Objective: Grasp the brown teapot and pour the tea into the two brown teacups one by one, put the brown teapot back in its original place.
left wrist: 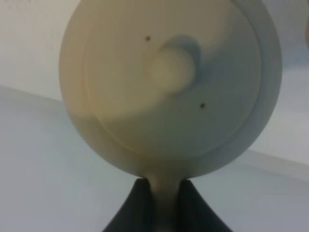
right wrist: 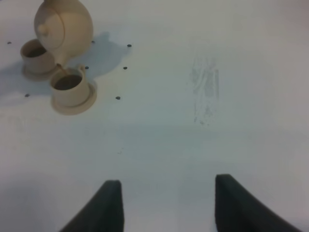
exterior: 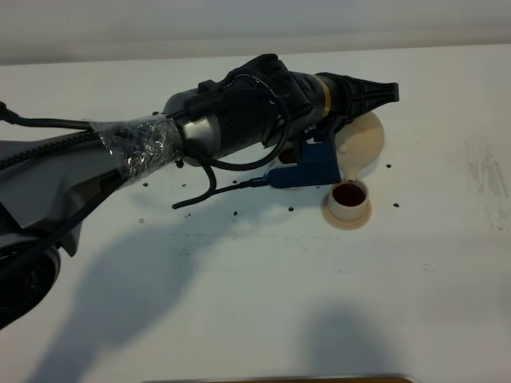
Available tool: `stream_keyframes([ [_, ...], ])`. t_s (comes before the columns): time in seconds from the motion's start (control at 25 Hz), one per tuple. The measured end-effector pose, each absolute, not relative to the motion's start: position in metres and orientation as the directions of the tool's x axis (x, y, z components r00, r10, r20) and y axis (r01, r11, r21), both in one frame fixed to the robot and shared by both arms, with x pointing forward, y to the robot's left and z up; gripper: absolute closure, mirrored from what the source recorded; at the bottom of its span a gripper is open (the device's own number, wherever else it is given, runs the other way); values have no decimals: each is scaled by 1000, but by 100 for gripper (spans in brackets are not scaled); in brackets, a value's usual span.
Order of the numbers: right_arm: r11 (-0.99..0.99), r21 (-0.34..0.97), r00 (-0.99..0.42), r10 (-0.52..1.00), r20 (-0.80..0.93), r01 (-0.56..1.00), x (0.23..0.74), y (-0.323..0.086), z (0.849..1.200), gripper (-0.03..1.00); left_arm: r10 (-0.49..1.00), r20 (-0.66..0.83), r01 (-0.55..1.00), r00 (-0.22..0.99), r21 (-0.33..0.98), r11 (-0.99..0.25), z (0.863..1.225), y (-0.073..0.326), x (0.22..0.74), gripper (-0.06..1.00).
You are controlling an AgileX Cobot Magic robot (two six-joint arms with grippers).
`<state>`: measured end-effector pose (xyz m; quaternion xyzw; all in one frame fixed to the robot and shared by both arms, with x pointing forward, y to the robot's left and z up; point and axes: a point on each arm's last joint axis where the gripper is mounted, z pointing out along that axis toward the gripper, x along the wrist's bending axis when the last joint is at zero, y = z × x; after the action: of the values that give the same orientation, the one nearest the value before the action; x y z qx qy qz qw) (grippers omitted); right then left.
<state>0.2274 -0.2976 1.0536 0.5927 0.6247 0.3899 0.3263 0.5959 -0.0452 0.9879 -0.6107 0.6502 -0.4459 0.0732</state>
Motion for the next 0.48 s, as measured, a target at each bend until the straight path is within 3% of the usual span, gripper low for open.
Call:
stream_keyframes([
  [0.48, -7, 874, -84, 995, 54, 486, 227, -298, 1054, 53, -863, 462, -750, -203, -640, -166, 986, -45, 594, 86],
])
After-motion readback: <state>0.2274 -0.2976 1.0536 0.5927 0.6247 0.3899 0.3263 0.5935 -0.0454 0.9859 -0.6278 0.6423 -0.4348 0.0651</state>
